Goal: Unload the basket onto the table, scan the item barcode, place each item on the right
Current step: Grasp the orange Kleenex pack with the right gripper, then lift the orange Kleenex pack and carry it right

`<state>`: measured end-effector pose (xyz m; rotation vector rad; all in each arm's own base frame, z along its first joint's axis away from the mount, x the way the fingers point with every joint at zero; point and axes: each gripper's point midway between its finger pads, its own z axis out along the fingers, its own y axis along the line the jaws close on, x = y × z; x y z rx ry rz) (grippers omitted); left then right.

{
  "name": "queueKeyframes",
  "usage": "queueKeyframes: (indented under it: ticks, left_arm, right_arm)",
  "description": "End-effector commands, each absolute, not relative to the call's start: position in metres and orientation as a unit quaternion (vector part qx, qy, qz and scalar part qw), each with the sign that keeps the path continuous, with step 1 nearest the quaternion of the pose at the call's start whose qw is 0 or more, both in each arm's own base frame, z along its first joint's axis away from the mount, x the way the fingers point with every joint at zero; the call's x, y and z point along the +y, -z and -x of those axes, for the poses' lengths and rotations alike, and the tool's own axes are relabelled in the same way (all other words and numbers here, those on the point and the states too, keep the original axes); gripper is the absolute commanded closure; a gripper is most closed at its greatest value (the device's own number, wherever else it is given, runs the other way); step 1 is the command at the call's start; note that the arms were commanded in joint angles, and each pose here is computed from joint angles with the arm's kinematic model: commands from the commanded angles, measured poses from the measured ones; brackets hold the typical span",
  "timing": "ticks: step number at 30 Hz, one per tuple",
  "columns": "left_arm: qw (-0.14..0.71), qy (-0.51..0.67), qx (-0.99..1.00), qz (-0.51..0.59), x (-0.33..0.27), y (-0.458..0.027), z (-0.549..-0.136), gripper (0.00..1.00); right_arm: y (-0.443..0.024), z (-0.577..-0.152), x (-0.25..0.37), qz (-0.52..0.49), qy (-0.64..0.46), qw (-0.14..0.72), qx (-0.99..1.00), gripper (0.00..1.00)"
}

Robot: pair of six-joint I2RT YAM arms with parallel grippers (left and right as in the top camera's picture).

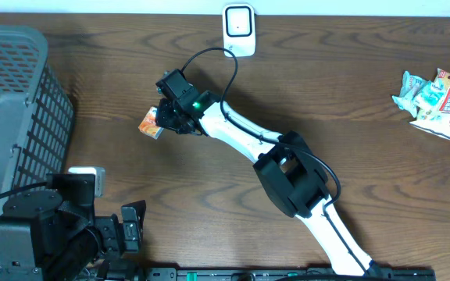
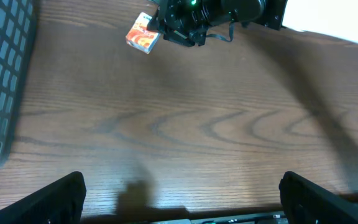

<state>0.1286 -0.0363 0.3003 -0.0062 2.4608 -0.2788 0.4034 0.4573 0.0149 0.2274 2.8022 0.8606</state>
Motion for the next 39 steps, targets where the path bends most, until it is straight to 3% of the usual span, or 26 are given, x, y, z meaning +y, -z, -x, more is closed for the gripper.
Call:
queueKeyframes:
  ticks: [1,10,17,20,22,33,39]
  left_arm:
    - [0.327,0.103,0.939,0.006,-0.035,-0.301,-0.129,0.02]
    - [0.327,0.103,0.939,0.006,-0.035,-0.301,-0.129,0.02]
    - [0.327,0.103,0.939,0.006,-0.035,-0.301,-0.129,0.02]
    - [0.327,0.103,0.939,0.006,-0.035,-0.301,-0.129,0.02]
    - [0.327,0.103,0.939,0.006,-0.035,-0.301,-0.129,0.02]
    - [0.327,0.103,0.939,0.006,-0.035,-0.301,-0.129,0.02]
    - [0.327,0.103,0.939,0.006,-0.035,-0.301,-0.129,0.02]
  right_arm:
    - [0.022,-0.394,0.448,-0.096,-0.251,0.088,0.959,0.59]
    - [0.047,-0.375,0.455,-0.108,-0.247,0.051,0.962,0.68]
    - [0.054,-0.367,0.454,-0.088,-0.246,0.031,0.965,0.91]
    - [0.056,-0.366,0.445,-0.09,-0.232,0.024,0.968,0.92]
    - [0.056,-0.368,0.436,-0.086,-0.226,0.018,0.97,0.99]
    - [-0.009,-0.392,0.408,0.083,-0.344,-0.008,0.935,0.99]
    - [-0.037,-0.408,0.363,0.103,-0.37,-0.015,0.923,0.99]
